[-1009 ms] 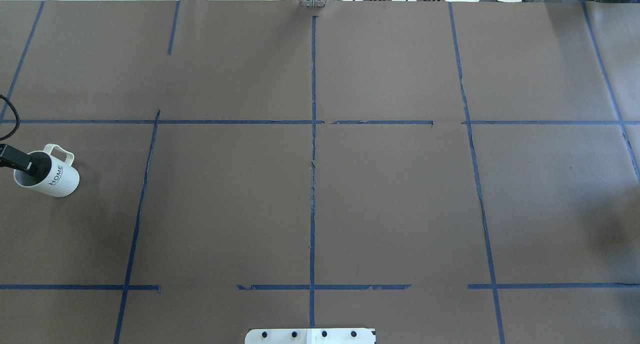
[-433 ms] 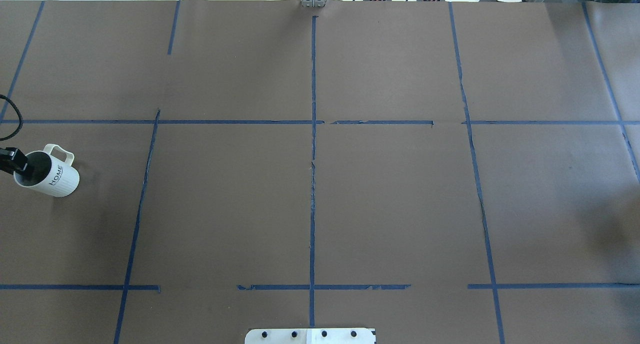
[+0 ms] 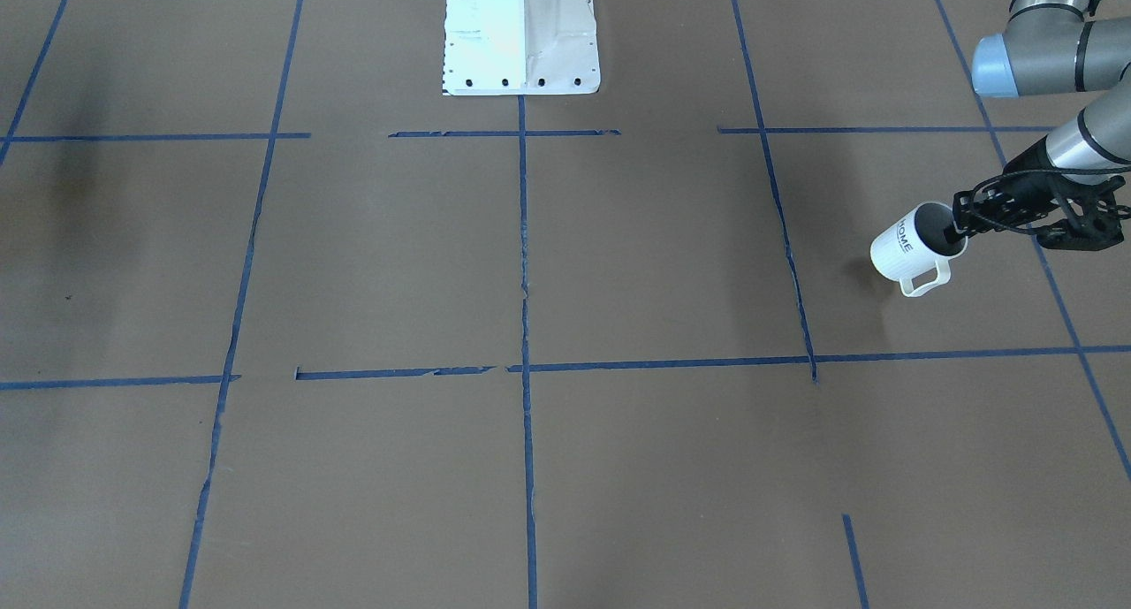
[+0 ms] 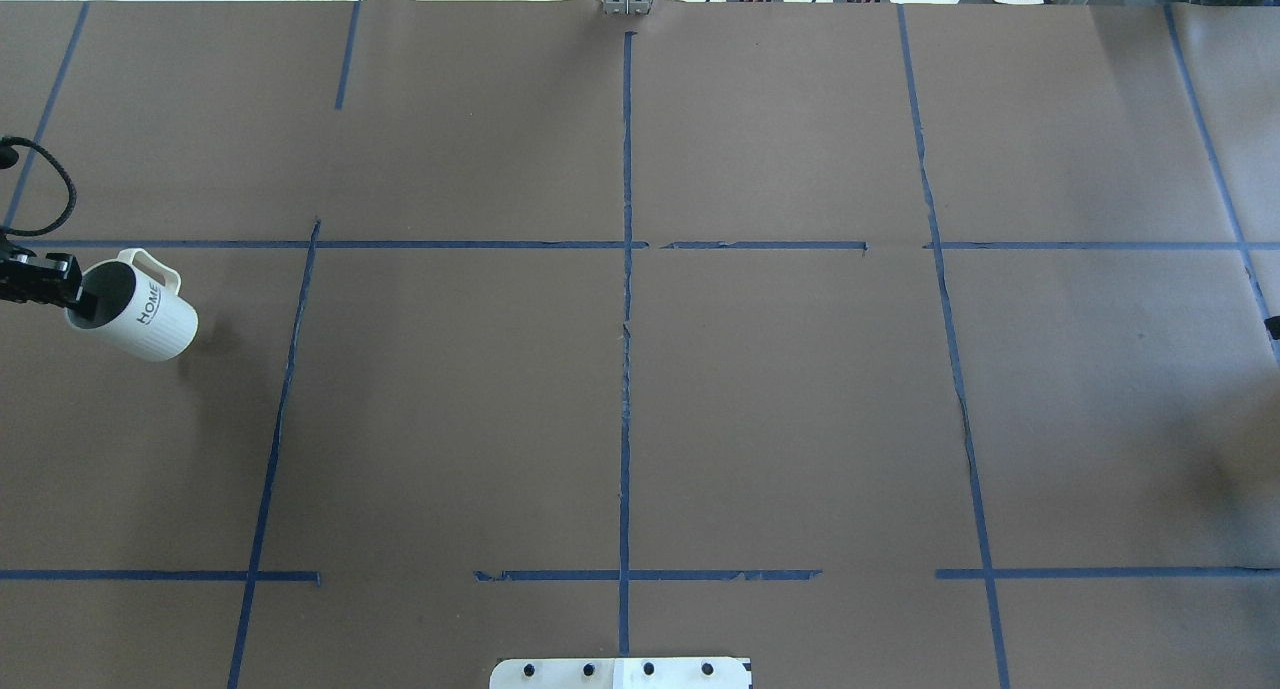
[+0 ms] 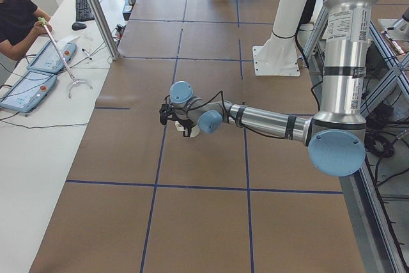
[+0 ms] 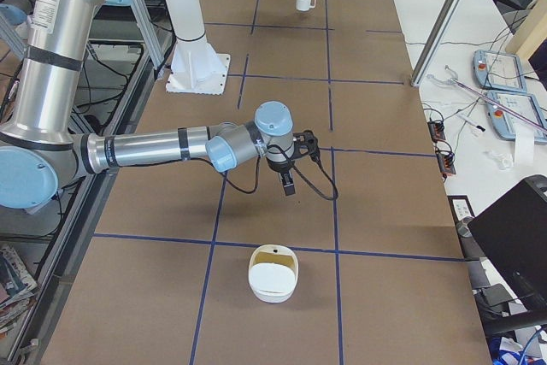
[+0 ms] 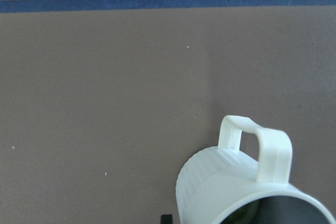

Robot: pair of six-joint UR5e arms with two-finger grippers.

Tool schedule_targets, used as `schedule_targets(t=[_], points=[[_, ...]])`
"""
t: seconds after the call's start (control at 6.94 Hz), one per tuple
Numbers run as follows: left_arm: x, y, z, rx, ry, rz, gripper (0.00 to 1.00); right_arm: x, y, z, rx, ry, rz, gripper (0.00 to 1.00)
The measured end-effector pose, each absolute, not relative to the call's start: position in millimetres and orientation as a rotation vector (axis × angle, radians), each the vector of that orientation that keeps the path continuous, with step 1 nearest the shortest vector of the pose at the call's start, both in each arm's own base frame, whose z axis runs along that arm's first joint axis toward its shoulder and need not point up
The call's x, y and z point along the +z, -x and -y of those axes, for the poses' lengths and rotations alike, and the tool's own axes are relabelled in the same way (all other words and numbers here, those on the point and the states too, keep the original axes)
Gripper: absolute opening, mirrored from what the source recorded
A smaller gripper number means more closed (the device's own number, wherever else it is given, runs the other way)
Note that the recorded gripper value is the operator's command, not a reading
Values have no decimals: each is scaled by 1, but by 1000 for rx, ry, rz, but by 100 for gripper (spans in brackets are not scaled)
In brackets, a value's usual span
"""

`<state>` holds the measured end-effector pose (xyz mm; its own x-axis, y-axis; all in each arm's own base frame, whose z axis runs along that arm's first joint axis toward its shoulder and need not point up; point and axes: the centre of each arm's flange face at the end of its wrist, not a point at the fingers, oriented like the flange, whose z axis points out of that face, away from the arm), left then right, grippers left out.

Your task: Left arm hands cup to right arm to dump lemon

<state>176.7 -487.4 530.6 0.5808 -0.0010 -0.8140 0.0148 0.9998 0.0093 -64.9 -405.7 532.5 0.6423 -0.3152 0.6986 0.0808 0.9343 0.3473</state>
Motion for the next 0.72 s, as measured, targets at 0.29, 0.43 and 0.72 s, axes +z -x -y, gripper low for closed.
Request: schedule_targets(t=[0.29,0.43,0.72], points=[[466,-194,520,-73,-19,-975,0,480,129,426,-189,-413,892,100],[417,-218,541,-133,11,-988,0,444,166,439,-171,-459,925,100],[315,-290,558,-178,115,-982,0,382,238,452,-161,-579,944,100]])
